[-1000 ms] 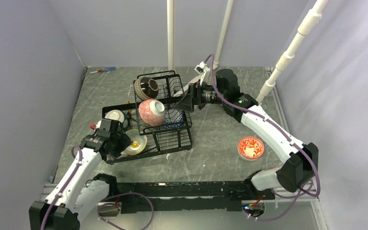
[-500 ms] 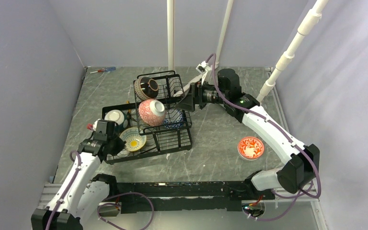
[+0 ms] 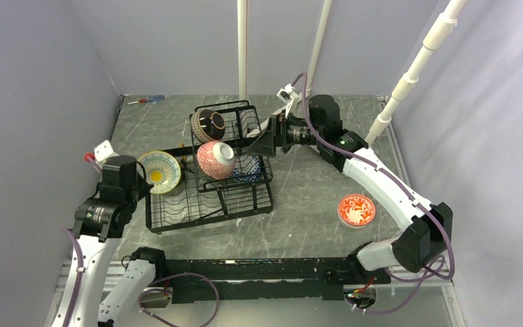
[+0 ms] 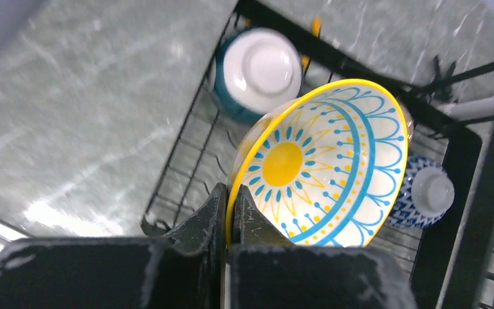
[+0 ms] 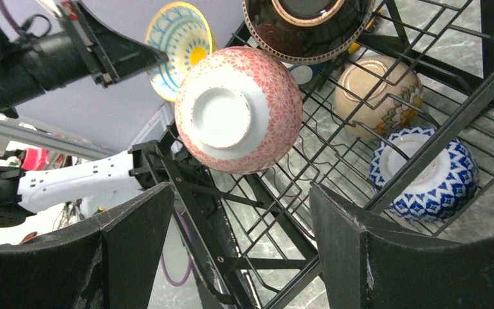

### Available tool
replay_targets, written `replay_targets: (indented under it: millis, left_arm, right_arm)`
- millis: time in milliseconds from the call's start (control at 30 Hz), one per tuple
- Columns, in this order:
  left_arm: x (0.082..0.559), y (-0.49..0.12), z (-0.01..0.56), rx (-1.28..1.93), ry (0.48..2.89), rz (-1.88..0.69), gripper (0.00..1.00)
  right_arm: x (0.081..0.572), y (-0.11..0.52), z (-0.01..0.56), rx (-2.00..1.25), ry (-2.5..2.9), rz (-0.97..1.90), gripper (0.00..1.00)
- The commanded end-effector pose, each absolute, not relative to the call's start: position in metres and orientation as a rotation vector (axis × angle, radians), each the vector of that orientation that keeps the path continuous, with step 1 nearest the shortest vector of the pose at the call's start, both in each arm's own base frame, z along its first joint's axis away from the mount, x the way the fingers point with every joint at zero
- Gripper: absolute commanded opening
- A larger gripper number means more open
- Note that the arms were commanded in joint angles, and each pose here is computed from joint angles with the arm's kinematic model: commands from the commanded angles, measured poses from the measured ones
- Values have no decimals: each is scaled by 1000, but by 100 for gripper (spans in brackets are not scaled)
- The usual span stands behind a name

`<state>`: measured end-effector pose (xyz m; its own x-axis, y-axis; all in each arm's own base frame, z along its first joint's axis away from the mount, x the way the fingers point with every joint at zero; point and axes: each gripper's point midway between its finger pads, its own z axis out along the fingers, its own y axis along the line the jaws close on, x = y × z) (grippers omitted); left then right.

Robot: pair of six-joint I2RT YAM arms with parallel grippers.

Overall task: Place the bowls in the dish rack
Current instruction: Pick up the bowl from the dish rack, then turn the bowl upside down on the dish rack.

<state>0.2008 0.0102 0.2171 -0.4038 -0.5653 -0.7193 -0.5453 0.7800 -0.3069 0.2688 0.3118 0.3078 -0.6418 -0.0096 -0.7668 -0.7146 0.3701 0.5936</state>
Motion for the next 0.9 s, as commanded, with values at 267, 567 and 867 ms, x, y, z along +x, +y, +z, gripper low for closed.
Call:
replay_targets:
  millis: [267,567,867]
  left_arm:
    - [282,8,413,-343,1637,-17,3]
    - [318,-62,473,-111,1524,-310,3]
    - [336,-148,477,48,1526,-421,3]
  right_arm:
    - [280,330,370,-670,1783,1372,81]
    - [293,350,410,-656,1707,1385,81]
    - [320,365,422,-577,1732,1357,81]
